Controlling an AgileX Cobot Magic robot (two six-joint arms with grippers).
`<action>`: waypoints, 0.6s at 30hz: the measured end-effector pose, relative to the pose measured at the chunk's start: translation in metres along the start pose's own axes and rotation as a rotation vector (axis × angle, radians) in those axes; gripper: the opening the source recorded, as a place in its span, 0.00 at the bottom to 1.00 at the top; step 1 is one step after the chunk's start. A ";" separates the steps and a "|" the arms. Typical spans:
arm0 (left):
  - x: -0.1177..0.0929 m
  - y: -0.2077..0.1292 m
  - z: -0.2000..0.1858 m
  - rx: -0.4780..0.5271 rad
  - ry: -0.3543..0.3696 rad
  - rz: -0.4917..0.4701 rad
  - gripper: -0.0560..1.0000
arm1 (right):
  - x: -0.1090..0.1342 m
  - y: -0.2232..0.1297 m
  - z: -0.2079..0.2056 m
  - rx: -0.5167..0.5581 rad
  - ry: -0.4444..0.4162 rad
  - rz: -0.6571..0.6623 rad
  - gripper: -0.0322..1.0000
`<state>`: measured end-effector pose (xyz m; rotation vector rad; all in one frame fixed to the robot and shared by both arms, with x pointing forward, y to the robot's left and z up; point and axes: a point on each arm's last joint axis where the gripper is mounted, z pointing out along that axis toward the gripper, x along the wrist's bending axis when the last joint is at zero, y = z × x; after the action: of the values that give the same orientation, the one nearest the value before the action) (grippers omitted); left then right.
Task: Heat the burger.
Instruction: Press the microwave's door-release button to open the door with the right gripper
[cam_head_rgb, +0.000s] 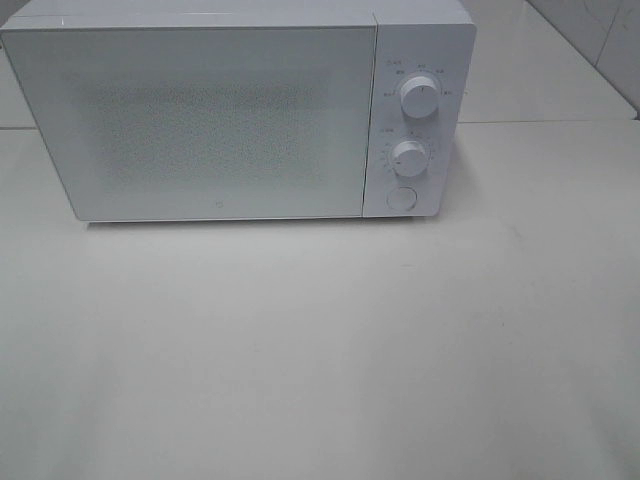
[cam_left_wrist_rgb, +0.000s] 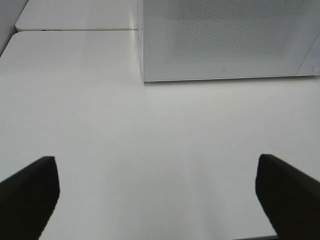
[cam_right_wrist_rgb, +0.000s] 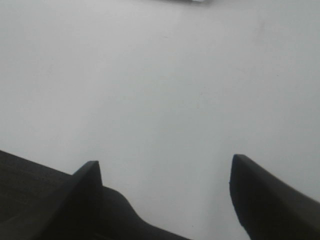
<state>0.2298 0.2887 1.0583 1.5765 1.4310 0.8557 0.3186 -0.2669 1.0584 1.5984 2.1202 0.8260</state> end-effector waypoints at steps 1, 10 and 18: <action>0.000 0.000 0.000 0.000 0.000 0.000 0.99 | 0.000 0.000 0.000 0.000 0.000 0.000 0.70; 0.000 0.000 0.000 0.000 0.000 0.000 0.99 | -0.009 -0.029 -0.027 -0.128 -0.075 0.091 0.70; 0.000 0.000 0.000 0.000 0.000 0.000 0.99 | -0.009 -0.050 -0.049 -0.276 -0.121 0.133 0.70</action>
<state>0.2298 0.2887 1.0583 1.5765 1.4310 0.8557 0.2544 -0.2964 1.0630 1.6100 1.7462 0.9896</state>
